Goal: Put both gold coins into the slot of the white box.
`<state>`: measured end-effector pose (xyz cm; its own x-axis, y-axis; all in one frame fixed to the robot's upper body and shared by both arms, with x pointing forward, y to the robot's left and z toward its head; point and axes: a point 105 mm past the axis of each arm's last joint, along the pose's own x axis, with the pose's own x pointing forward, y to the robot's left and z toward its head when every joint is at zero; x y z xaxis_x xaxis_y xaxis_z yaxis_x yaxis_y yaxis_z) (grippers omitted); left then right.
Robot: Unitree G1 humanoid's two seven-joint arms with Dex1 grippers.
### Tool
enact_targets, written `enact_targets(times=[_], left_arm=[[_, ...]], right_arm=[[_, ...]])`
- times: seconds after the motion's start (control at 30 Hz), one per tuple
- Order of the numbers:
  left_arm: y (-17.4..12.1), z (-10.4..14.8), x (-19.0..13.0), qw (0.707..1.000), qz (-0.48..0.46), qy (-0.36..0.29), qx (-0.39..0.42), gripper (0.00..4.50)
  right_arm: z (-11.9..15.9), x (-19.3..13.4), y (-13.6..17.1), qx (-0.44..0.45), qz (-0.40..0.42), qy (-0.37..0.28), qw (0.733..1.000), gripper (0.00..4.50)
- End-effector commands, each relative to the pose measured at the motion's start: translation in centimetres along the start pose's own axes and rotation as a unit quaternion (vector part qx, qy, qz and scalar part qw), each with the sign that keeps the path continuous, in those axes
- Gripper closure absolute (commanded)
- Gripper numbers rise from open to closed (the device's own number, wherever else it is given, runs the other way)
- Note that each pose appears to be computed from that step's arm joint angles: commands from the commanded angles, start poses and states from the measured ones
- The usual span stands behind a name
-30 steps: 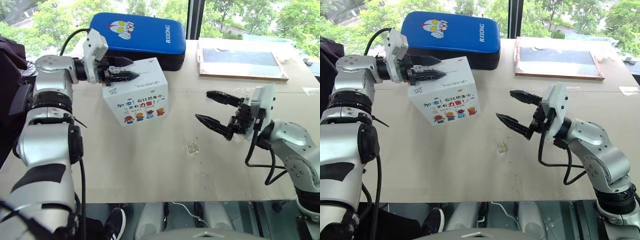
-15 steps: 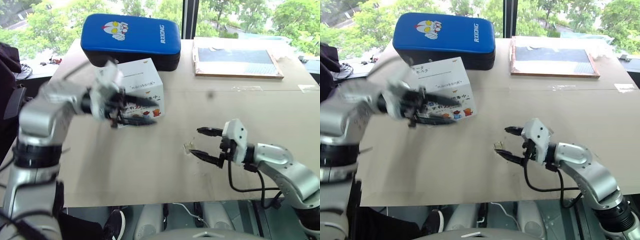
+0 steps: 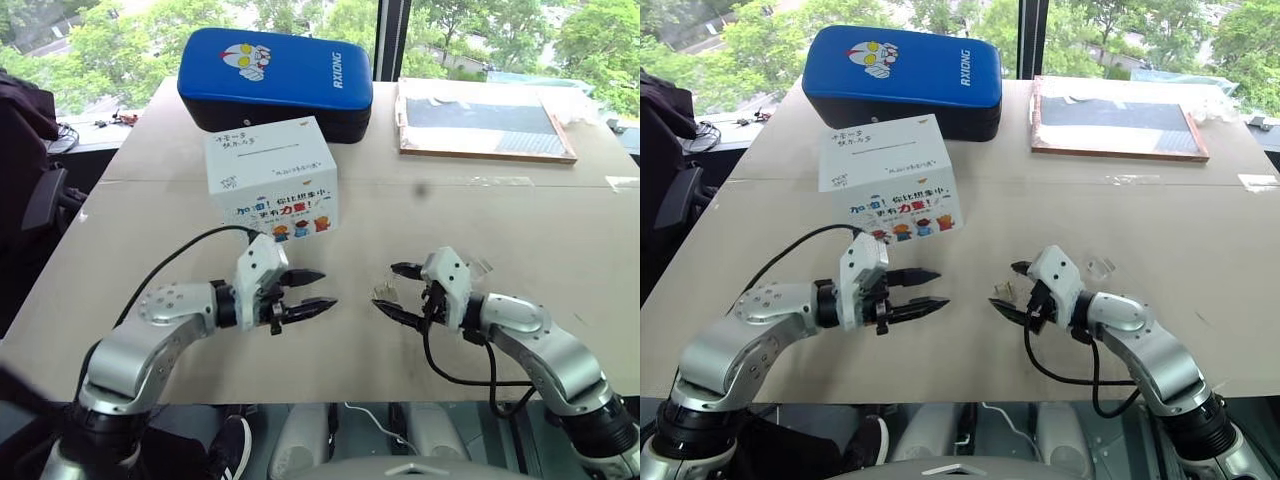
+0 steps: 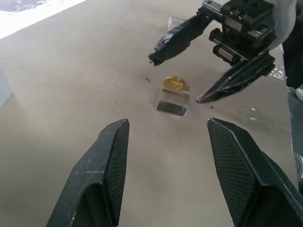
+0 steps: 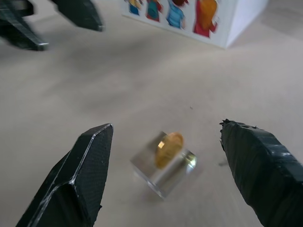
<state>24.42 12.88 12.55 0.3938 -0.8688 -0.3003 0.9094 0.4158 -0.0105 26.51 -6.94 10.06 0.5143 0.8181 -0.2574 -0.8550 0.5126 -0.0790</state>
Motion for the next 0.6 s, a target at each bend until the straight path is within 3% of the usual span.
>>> enact_targets(times=[0.03,0.13,0.23,0.3,0.43,0.6], left_arm=[[-0.2,0.9,-0.2,0.999,0.005,-0.011,0.032,1.87],[0.1,1.1,-0.3,0.999,0.007,-0.009,0.037,1.87],[-0.1,1.6,-0.3,0.999,-0.002,-0.017,0.041,1.81],[-0.5,2.1,-0.3,0.999,-0.020,-0.028,0.040,1.81],[-1.4,2.2,-1.0,0.997,-0.057,-0.026,0.055,1.81],[-0.8,1.9,-1.4,0.996,-0.061,-0.010,0.069,1.81]], right_arm=[[0.8,0.0,-0.2,-0.010,-0.004,-0.009,1.000,0.59],[0.8,0.1,-0.3,-0.011,-0.004,-0.007,1.000,0.59],[1.1,0.3,-0.4,-0.009,-0.008,-0.010,1.000,1.35],[1.1,0.4,-0.5,-0.009,-0.010,-0.009,1.000,2.57],[1.0,0.5,-0.5,-0.008,-0.009,-0.006,1.000,4.37],[0.8,0.6,-0.5,-0.011,-0.006,0.003,1.000,4.37]])
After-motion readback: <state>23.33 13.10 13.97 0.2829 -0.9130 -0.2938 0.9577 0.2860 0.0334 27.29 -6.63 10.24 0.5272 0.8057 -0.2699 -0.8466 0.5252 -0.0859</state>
